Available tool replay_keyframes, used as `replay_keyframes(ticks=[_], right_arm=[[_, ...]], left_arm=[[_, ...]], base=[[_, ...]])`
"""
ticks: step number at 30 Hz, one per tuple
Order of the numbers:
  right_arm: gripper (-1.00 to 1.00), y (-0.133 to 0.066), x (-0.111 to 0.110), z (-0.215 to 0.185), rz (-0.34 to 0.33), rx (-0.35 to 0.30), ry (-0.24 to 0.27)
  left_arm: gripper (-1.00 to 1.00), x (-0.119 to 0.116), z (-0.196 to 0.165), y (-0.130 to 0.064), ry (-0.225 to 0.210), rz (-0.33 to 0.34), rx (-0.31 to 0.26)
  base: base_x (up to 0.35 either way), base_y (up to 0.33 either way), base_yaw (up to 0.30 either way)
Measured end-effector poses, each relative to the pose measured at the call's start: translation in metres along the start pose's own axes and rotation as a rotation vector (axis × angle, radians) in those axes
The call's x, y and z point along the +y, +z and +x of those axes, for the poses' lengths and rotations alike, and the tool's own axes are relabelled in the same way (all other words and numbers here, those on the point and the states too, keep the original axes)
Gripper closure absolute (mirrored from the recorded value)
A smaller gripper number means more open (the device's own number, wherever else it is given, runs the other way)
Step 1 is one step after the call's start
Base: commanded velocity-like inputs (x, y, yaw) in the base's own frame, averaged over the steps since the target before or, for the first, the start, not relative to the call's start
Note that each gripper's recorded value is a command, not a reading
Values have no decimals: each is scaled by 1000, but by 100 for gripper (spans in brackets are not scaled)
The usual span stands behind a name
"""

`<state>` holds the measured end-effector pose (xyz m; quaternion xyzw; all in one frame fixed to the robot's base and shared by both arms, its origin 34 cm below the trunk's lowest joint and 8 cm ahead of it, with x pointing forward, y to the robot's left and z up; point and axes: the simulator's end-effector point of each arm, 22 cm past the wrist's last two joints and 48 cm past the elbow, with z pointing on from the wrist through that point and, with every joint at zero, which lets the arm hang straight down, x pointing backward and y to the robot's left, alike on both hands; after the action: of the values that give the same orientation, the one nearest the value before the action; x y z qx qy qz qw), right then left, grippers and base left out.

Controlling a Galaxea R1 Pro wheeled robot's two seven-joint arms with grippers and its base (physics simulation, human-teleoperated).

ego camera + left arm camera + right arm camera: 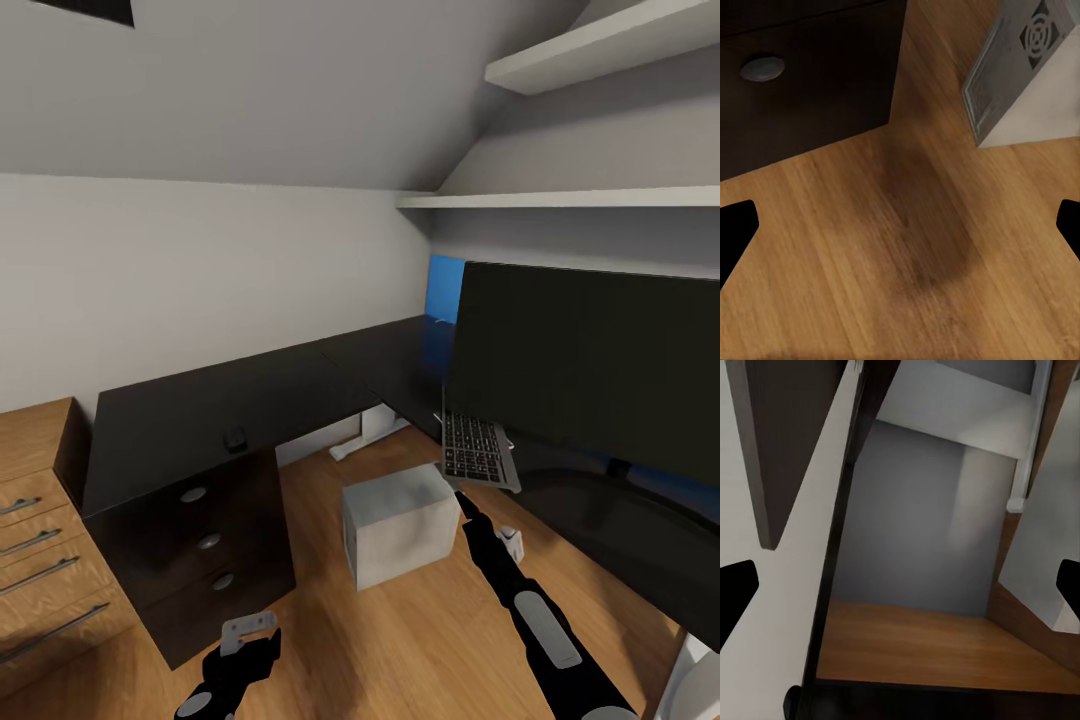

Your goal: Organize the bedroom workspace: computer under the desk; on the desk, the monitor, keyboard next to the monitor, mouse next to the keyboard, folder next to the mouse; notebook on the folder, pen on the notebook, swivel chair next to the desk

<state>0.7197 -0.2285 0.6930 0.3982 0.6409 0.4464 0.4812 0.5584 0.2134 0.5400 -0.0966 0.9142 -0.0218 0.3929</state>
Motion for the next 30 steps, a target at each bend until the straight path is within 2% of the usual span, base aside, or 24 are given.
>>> replay_keyframes(ticks=[3, 14, 24, 30], right_arm=[[-100, 0, 0, 0, 0, 0, 0], [-100, 0, 20, -7, 0, -2, 0], [-100, -1, 20, -9, -1, -4, -2], [-100, -1, 31, -12, -2, -4, -1]], left_arm=[[-100, 0, 0, 0, 0, 0, 0], [-100, -3, -17, -13, 0, 0, 0], [-100, -3, -17, -13, -1, 0, 1], [-100, -5, -23, -19, 0, 0, 6]], base=[[0, 0, 0], [0, 0, 0], [0, 0, 0], [0, 0, 0]])
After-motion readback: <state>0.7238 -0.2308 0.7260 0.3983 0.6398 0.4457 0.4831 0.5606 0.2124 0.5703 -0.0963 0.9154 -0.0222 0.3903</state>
